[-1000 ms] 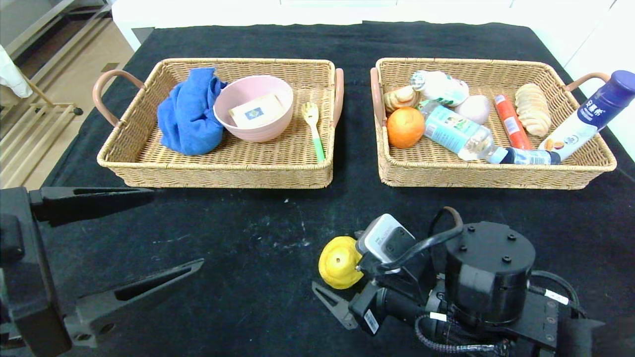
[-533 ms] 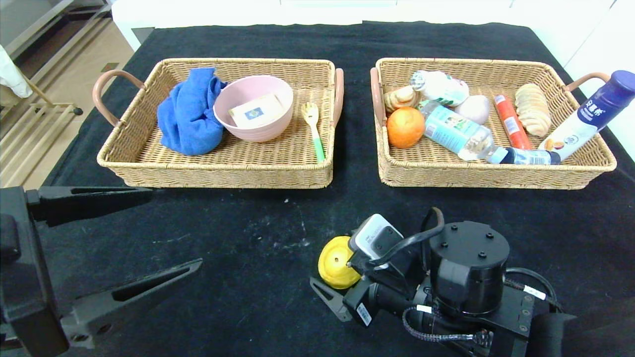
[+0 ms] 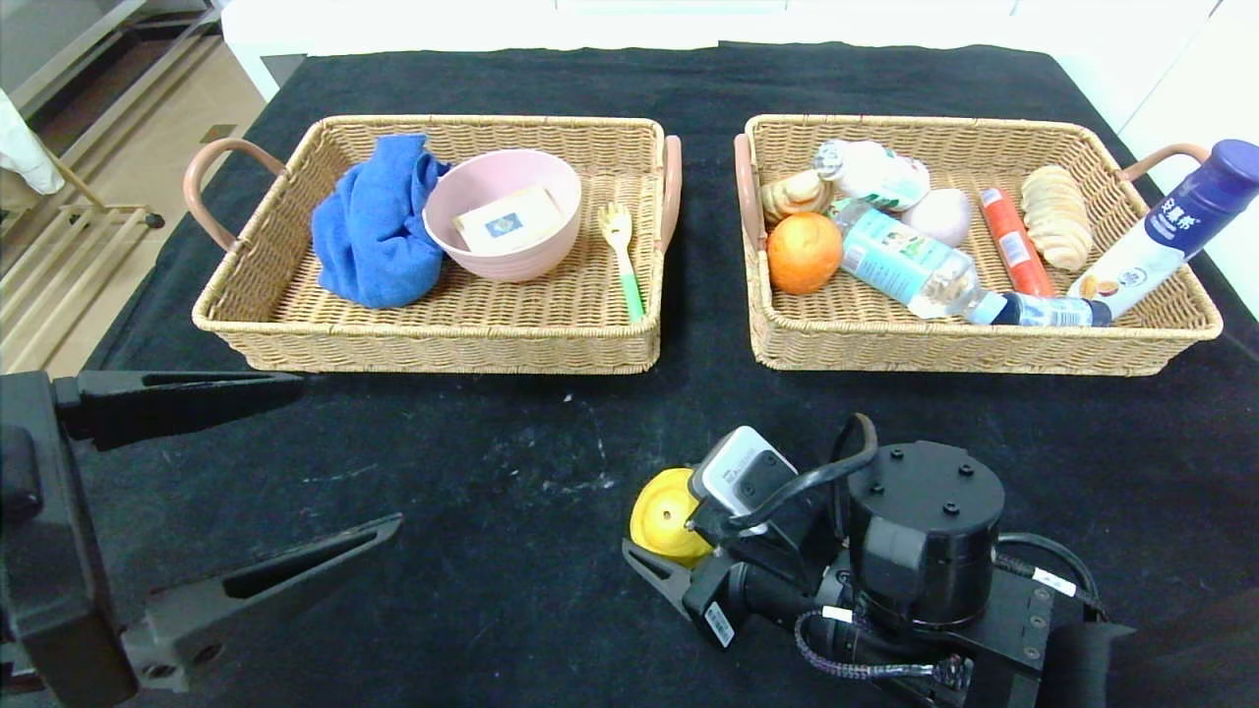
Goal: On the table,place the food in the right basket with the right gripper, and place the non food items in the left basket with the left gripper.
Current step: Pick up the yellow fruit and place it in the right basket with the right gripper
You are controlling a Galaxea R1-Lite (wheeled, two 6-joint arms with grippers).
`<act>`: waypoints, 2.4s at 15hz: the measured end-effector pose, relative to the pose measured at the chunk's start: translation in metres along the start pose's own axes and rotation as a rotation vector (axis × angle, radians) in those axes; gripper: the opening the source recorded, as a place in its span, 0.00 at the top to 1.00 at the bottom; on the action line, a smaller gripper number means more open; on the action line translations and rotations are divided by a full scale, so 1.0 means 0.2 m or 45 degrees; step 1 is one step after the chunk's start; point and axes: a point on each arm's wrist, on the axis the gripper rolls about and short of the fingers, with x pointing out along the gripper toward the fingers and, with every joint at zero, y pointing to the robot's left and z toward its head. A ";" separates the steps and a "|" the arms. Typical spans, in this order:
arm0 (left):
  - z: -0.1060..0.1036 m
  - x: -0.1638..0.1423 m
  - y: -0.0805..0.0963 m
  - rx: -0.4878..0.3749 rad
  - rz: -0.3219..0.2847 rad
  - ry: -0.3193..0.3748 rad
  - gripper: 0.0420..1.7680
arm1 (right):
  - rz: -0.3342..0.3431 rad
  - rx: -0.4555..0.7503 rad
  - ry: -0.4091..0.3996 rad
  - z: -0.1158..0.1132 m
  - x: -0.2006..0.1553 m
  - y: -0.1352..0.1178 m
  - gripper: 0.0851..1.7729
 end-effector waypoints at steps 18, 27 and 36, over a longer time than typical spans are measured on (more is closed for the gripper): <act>0.00 0.01 0.00 -0.001 0.000 0.002 0.03 | -0.087 0.009 -0.140 0.23 -0.12 -0.07 0.32; 0.00 0.01 0.00 -0.002 -0.001 0.005 0.03 | -0.321 0.037 -0.246 0.50 -0.23 -0.40 0.32; -0.01 0.01 0.00 -0.003 -0.003 0.011 0.03 | -0.654 0.044 -0.245 0.59 -0.34 -0.86 0.32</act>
